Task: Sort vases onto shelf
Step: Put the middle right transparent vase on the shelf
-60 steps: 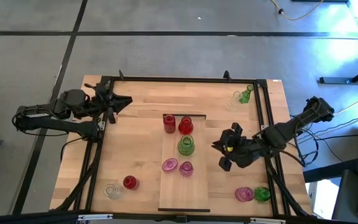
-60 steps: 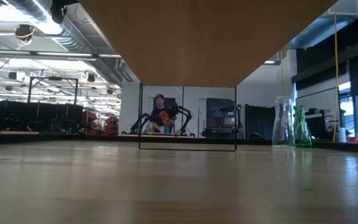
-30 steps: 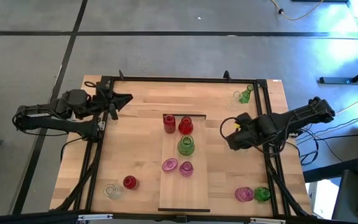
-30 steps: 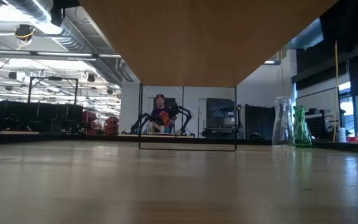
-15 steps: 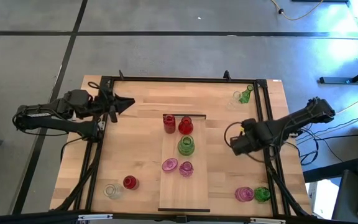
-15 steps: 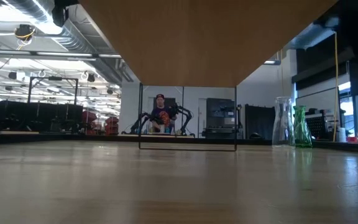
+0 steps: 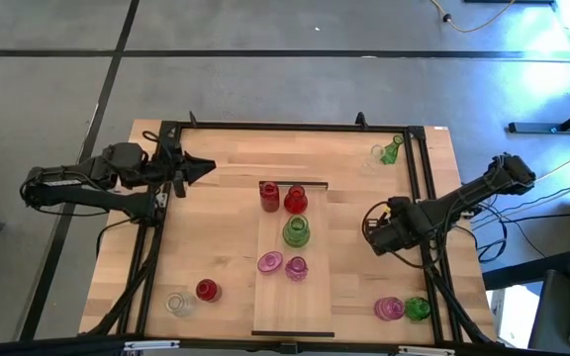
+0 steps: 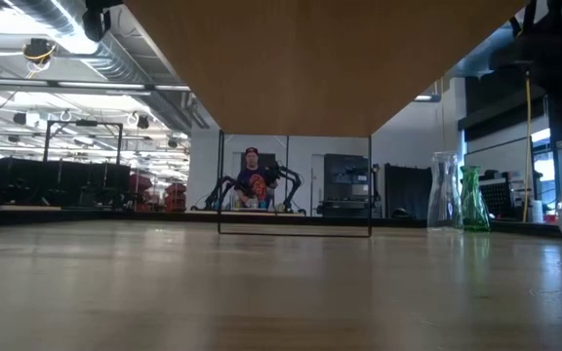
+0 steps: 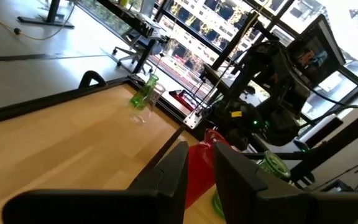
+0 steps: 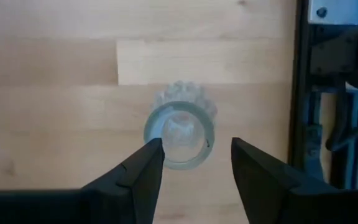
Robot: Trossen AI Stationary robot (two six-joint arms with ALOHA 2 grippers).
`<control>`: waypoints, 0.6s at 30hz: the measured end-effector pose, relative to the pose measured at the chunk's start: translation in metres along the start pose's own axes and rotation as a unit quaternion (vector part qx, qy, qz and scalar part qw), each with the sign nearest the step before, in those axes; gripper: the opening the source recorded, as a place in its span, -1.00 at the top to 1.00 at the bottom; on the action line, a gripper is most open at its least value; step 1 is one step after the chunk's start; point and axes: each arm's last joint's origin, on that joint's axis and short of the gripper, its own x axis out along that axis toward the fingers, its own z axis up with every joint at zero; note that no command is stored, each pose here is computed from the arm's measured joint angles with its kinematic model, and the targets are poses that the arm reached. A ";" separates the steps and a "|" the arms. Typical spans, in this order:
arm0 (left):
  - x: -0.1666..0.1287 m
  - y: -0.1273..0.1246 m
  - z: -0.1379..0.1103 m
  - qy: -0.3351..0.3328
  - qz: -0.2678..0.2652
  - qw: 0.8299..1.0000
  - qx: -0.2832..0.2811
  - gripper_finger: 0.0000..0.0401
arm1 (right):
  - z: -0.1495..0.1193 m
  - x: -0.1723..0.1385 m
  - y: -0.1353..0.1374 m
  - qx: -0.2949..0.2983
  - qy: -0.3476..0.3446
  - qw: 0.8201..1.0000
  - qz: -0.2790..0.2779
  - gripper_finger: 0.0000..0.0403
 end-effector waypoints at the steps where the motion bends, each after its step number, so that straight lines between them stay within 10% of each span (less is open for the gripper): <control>1: 0.000 0.000 0.000 0.001 -0.001 1.000 0.000 0.66 | 0.000 0.001 0.000 0.008 -0.007 1.000 0.002 0.09; 10: 0.000 0.001 -0.003 0.020 -0.006 1.000 0.004 0.66 | -0.001 0.013 0.000 0.020 -0.008 1.000 -0.010 0.16; 18: 0.000 0.001 -0.003 0.021 -0.006 1.000 0.004 0.66 | -0.003 0.019 0.004 0.019 -0.013 1.000 0.015 0.62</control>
